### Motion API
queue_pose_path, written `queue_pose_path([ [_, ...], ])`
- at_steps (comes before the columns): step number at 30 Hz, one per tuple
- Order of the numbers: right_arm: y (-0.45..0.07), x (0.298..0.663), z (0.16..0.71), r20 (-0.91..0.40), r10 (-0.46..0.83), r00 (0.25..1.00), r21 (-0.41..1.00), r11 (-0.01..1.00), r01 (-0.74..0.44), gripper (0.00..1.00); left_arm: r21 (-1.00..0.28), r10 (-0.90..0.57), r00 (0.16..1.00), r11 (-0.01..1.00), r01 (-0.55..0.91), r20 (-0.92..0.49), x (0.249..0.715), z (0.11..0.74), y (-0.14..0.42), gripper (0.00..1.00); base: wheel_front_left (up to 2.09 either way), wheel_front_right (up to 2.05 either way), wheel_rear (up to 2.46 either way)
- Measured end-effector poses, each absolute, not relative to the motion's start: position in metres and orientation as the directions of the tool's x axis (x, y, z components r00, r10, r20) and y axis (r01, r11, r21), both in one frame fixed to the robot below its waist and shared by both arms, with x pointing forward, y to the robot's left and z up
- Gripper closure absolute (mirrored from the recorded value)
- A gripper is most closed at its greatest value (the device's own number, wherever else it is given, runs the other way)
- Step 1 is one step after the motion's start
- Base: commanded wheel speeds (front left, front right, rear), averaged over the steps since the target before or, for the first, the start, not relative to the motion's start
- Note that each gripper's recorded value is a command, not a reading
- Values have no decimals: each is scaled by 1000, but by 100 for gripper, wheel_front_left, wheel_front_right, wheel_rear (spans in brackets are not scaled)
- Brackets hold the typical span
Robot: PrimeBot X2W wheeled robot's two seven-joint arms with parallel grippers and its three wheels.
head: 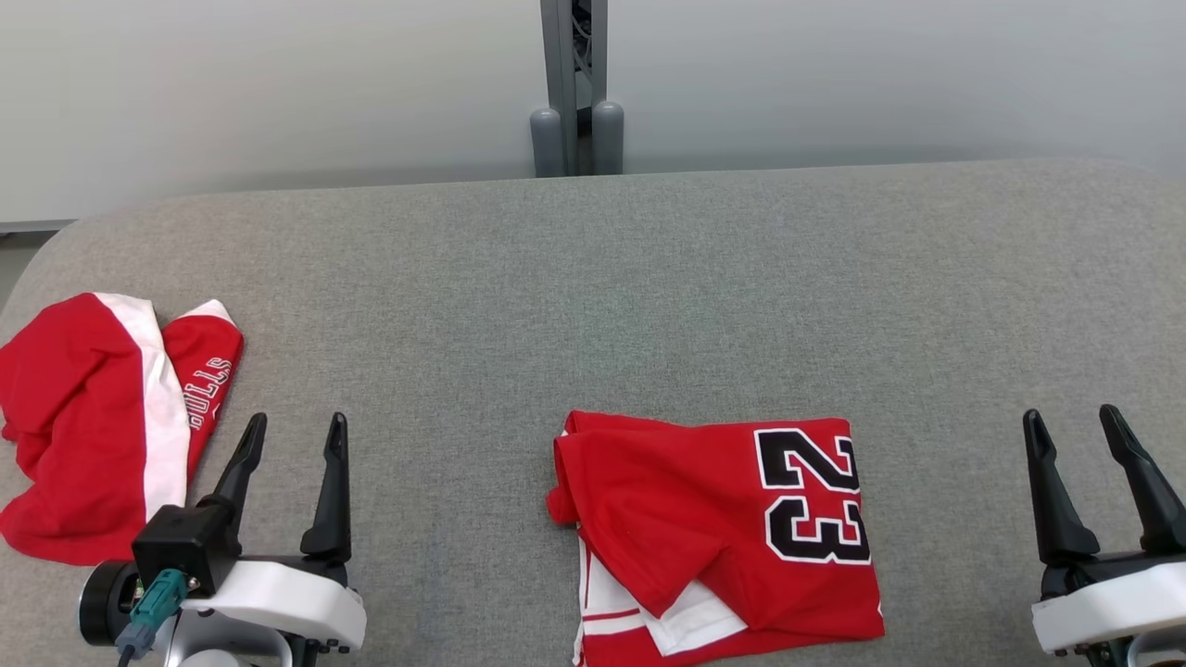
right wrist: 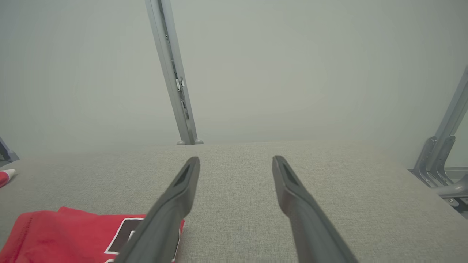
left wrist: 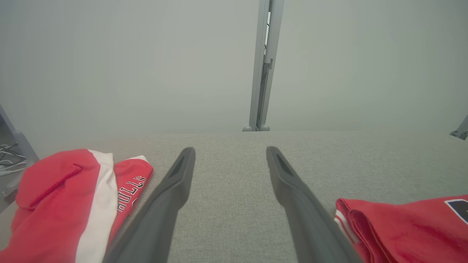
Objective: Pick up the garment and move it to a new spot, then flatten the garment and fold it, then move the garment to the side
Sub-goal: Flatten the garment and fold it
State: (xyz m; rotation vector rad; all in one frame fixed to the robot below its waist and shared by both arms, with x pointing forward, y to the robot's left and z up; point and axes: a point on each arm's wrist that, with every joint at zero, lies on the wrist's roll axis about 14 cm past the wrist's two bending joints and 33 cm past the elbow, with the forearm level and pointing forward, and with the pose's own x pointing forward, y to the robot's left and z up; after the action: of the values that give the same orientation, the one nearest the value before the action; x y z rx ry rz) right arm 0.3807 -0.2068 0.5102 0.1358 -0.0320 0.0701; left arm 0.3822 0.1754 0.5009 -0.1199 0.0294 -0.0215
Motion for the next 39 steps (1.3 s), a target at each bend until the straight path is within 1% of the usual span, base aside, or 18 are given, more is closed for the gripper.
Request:
queue_pose_path([
  [3,-206,376,507,18,61,998,139,988,-63,0,-122,-18,999,992,13,-33,379,501,177,0,0,0,0],
  [12,-205,376,506,8,60,998,144,988,-60,0,-120,-19,999,993,14,-41,379,499,177,0,0,0,0],
  [13,-205,376,507,10,59,998,144,988,-60,31,-120,-20,999,993,15,-41,379,500,176,0,0,0,0],
  [14,-204,376,506,2,63,998,147,987,-63,100,-120,-21,999,993,16,-40,379,500,176,0,0,0,0],
  [15,-201,375,500,-30,78,997,149,986,-73,100,-120,-21,999,993,16,-40,379,500,176,0,0,0,0],
  [19,-191,377,496,-41,111,993,154,983,-104,100,-120,-18,999,993,13,-39,379,501,177,0,0,0,0],
  [26,-138,388,476,-89,264,960,223,945,-239,100,-120,10,999,993,-15,-41,381,500,185,0,0,0,0],
  [29,-106,389,462,-121,354,927,270,911,-313,100,-122,28,998,992,-34,-53,380,495,190,0,0,0,0],
  [30,-83,386,451,-149,421,895,302,881,-364,100,-125,36,998,991,-42,-56,380,494,192,0,0,0,0],
  [31,-74,385,446,-159,445,881,317,868,-381,100,-126,39,998,991,-46,-56,380,494,193,0,0,0,0],
  [32,-57,381,436,-182,490,852,352,842,-409,100,-127,47,997,990,-54,-62,380,491,195,0,0,0,0],
  [36,-35,377,417,-223,546,807,396,808,-437,100,-132,61,996,989,-70,-70,380,488,199,0,0,0,0],
  [37,-22,371,408,-244,583,775,414,785,-460,100,-132,67,995,988,-76,-75,380,486,201,0,0,0,0],
  [39,-10,366,402,-258,616,745,430,763,-482,100,-128,72,994,988,-82,-82,380,483,203,0,0,0,0],
])
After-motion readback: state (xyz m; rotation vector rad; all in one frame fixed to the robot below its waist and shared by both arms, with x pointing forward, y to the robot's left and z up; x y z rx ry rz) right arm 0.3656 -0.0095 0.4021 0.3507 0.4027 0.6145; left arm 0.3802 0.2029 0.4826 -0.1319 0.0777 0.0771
